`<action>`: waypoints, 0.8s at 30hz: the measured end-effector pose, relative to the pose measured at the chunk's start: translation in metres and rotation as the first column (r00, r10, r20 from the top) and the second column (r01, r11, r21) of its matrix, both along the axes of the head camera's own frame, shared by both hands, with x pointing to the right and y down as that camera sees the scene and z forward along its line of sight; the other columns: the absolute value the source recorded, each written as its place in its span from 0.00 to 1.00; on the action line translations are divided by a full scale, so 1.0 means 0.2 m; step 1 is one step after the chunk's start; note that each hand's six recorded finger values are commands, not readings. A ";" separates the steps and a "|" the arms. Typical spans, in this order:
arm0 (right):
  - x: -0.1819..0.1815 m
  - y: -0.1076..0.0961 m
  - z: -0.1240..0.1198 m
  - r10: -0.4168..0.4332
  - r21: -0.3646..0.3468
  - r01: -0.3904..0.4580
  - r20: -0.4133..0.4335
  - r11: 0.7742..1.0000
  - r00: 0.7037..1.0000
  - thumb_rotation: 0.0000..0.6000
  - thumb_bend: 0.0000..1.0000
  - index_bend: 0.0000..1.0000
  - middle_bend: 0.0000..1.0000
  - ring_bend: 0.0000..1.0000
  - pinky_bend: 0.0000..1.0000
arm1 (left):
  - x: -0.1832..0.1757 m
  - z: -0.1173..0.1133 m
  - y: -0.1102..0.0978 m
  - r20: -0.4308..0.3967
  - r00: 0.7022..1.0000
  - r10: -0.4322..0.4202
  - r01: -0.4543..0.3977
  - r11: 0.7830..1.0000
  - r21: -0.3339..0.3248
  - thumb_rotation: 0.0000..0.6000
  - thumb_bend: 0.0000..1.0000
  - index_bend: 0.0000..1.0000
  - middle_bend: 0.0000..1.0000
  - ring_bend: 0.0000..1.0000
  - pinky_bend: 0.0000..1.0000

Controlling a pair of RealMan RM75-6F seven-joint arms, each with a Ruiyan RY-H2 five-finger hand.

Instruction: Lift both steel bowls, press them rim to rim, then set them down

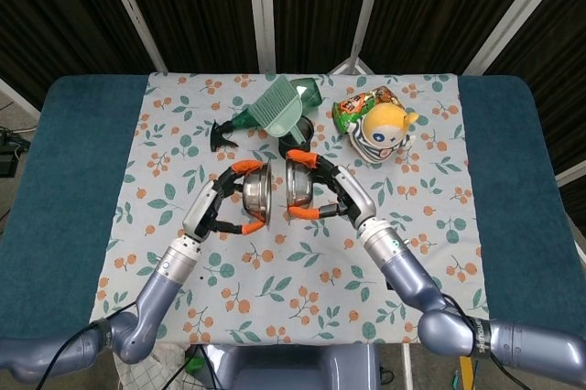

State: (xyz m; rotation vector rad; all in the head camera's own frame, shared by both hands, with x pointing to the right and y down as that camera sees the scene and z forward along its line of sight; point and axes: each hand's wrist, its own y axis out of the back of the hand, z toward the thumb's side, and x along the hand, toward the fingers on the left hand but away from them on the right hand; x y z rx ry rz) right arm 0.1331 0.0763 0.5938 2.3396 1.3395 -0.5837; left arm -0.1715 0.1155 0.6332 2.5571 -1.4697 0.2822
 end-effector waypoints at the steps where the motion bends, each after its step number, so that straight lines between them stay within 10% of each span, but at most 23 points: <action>1: 0.01 0.00 0.00 0.001 0.000 -0.001 0.000 1.000 1.000 1.00 0.07 0.37 0.26 0.35 0.22 | 0.00 0.00 0.00 0.001 1.000 0.001 -0.001 1.000 0.003 1.00 0.07 0.42 0.24 0.16 0.39; 24: -0.07 0.08 -0.01 -0.069 -0.014 0.069 0.018 0.998 0.997 1.00 0.07 0.37 0.26 0.35 0.23 | 0.12 0.06 0.06 -0.001 0.999 0.044 -0.044 0.999 -0.012 1.00 0.07 0.42 0.24 0.16 0.39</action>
